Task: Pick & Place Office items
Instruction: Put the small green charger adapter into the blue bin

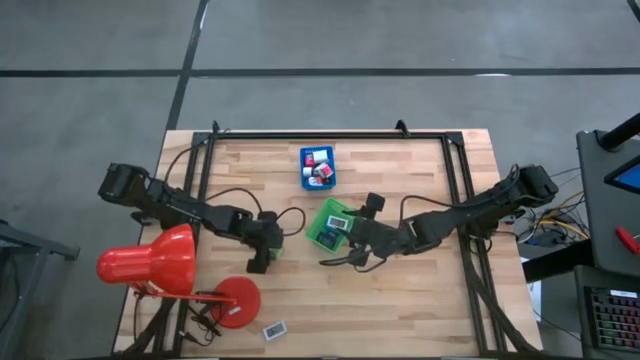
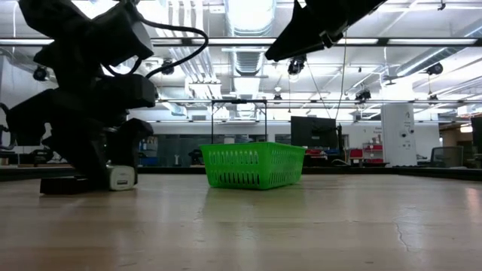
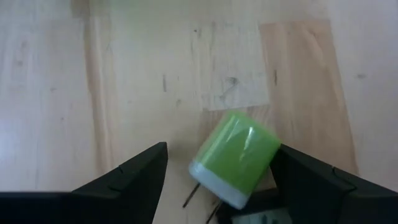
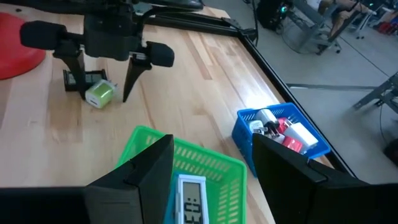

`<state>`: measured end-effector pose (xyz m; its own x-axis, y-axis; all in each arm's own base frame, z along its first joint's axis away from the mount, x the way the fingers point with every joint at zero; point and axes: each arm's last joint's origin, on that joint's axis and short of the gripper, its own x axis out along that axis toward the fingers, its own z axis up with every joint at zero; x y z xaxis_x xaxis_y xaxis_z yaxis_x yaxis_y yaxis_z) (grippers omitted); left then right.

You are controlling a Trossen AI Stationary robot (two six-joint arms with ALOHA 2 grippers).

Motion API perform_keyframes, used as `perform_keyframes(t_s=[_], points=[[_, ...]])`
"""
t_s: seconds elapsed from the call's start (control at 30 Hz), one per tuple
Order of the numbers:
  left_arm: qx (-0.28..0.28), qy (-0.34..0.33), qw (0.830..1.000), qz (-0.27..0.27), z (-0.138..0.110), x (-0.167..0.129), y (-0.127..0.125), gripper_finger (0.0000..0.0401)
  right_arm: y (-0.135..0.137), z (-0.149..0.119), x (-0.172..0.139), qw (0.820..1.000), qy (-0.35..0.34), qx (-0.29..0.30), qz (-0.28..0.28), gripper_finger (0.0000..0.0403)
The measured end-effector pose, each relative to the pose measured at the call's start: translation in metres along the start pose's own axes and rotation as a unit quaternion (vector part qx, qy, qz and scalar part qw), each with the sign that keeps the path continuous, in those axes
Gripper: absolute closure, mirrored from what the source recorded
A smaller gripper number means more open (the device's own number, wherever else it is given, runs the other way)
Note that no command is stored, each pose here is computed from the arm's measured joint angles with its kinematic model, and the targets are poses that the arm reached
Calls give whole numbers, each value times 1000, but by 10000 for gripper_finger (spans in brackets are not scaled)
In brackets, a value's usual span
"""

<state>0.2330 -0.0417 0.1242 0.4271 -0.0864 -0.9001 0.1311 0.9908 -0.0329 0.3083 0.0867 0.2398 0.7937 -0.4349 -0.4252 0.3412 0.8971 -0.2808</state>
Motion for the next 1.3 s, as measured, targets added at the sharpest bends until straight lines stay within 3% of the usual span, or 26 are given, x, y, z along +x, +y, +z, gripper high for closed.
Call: perform_keyframes(t_s=[0.43, 0.77, 1.3], points=[[27, -6, 1000, 5, 0, -1, 0, 129, 0, 0, 0, 1000, -1, 2, 1, 191], [33, -5, 999, 5, -1, -1, -1, 270, 1, 0, 0, 1000, 0, 3, 1, 191], [47, -7, 998, 31, 0, -1, 1, 270, 1, -11, 2, 1000, 11, 20, 0, 191]])
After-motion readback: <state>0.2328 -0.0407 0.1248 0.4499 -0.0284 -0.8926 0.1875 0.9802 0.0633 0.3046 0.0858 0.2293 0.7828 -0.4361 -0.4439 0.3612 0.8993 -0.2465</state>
